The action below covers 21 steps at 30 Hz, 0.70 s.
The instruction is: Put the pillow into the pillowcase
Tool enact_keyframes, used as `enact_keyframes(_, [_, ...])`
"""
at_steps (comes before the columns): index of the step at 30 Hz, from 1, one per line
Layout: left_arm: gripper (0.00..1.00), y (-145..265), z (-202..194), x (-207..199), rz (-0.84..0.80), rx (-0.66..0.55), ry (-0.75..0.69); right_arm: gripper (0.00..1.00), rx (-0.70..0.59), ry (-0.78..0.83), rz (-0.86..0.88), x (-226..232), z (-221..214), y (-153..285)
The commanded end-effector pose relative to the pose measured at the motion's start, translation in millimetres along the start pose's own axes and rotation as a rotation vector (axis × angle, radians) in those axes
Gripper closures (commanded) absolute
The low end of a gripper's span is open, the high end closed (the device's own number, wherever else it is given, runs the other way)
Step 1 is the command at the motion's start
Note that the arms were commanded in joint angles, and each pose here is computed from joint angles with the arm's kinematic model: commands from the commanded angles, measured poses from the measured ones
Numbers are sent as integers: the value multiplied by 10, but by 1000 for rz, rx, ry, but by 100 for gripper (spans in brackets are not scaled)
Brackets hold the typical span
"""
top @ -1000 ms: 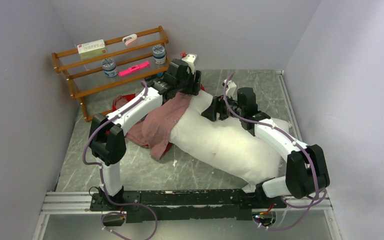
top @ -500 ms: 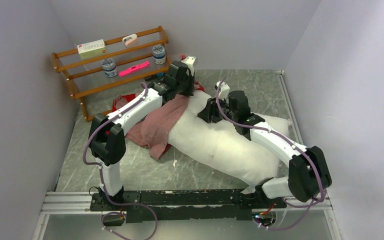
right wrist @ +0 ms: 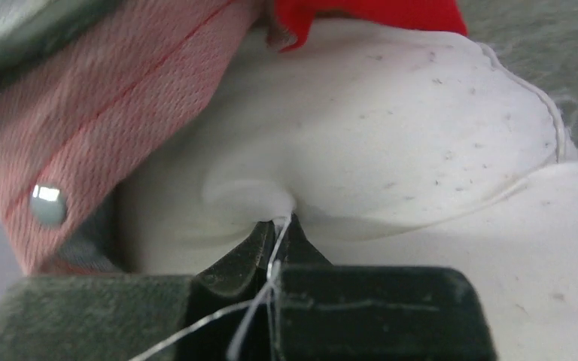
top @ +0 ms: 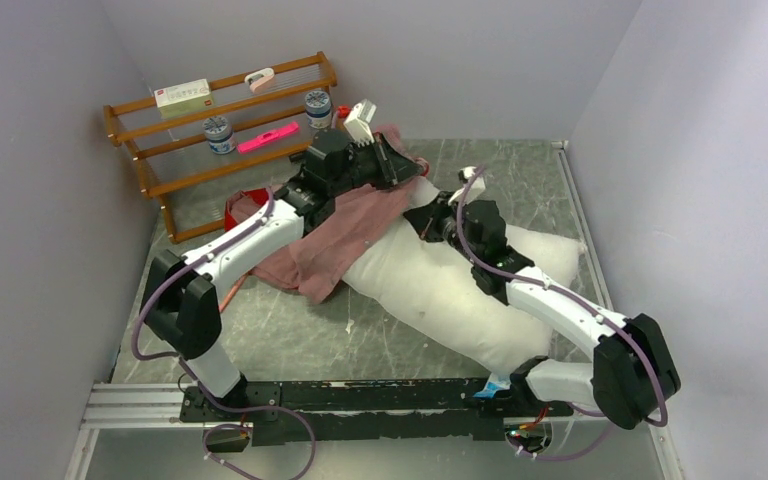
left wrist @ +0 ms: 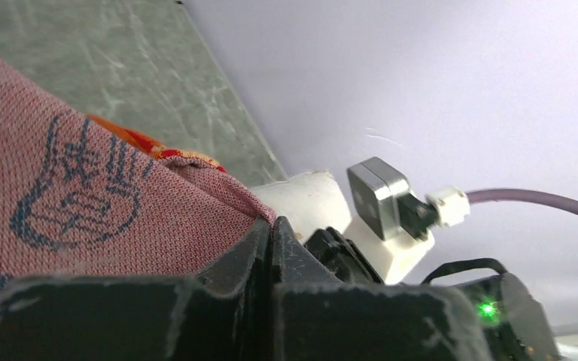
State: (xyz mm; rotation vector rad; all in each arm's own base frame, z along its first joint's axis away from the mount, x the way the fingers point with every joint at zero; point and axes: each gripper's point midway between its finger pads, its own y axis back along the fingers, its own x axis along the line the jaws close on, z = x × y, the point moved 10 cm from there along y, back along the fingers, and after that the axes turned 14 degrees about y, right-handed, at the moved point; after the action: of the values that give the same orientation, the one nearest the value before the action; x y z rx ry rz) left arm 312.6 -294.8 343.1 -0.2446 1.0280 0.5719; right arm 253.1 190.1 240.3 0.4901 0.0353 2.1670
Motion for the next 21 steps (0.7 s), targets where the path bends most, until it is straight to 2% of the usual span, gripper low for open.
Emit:
enact_keyframes(1, [95,121,-211,-876,-425,73,43,100,-416,-278,-137,9,397,3])
enact_keyframes(4, [95,44,-352,-836,-419,116,45,100,-470,-350,-221,-85,335,3])
enact_keyframes(8, [94,-18,-485,-568,-351,153,50,100,-501,-410,-334,-198,254,40])
enact_keyframes(10, [87,-40,-498,-432,-304,180,45,100,-487,-401,-360,-228,208,63])
enact_keyframes(12, [75,-29,-477,-338,-333,217,66,100,-467,-359,-369,-241,179,91])
enact_keyframes(13, [65,-9,-448,-286,-345,234,85,97,-455,-340,-372,-241,168,110])
enact_keyframes(14, [56,15,-413,-243,-351,246,96,89,-434,-318,-375,-245,139,134])
enact_keyframes(15, [50,43,-372,-197,-343,253,98,85,-413,-293,-379,-252,114,159])
enact_keyframes(17, [43,115,-268,-111,-282,243,64,76,-374,-238,-379,-252,78,231])
enact_keyframes(21, [33,340,-34,-11,-79,169,-89,50,-279,-114,-374,-248,5,422])
